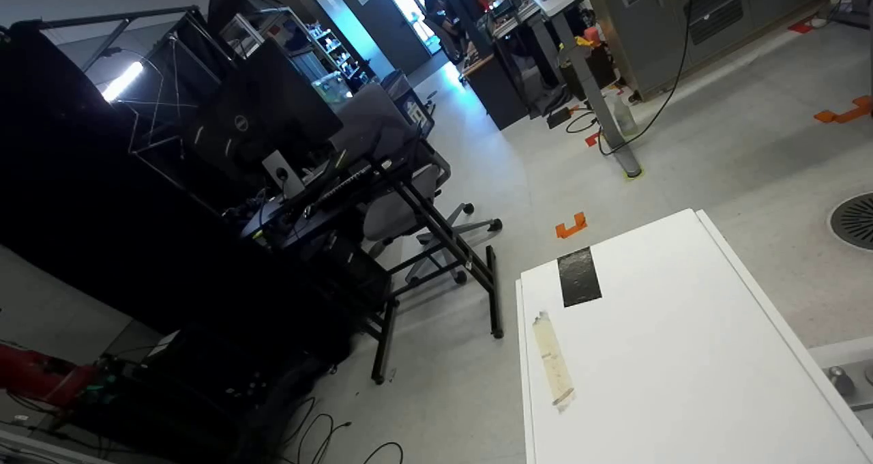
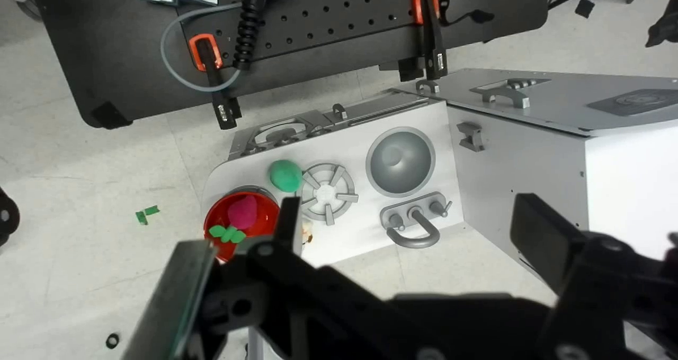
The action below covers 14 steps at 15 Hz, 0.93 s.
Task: Remove the plushy from the bowl and put it on the stove
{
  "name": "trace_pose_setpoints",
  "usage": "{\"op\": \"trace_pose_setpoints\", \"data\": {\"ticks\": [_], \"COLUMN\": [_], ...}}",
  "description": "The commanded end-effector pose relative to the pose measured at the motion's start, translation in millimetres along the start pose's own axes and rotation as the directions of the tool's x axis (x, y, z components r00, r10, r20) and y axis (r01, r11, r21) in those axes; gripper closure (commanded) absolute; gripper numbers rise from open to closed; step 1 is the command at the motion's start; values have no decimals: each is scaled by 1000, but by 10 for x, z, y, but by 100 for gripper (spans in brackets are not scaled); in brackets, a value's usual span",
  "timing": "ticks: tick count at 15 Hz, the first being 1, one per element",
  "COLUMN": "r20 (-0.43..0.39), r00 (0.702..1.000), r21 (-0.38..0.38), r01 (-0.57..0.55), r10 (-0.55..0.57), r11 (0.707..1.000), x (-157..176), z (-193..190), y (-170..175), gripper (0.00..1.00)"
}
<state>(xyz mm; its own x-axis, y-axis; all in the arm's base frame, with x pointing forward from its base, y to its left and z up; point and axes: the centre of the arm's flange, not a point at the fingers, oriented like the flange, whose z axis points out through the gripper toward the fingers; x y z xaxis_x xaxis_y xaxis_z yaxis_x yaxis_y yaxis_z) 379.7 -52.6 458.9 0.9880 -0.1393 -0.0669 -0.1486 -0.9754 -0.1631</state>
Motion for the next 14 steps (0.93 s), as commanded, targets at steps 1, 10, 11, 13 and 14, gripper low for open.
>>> {"op": "trace_pose_setpoints", "data": {"ticks": [1, 10, 11, 13, 14], "r20": [-39, -125, -122, -123, -125], "r00": [999, 976, 973, 963, 959], "r21": [-29, -176, -189, -206, -218], "r01": [-26, -200, -216, -259, -278], "r10": [24, 179, 196, 238, 256], "r11": [999, 964, 958, 944, 935], "x": [229, 1634, 1771, 2026, 2149], "z": [249, 1602, 1756, 2079, 2235], "y": [-31, 220, 274, 370, 414], "gripper": [0, 0, 0, 0, 0]}}
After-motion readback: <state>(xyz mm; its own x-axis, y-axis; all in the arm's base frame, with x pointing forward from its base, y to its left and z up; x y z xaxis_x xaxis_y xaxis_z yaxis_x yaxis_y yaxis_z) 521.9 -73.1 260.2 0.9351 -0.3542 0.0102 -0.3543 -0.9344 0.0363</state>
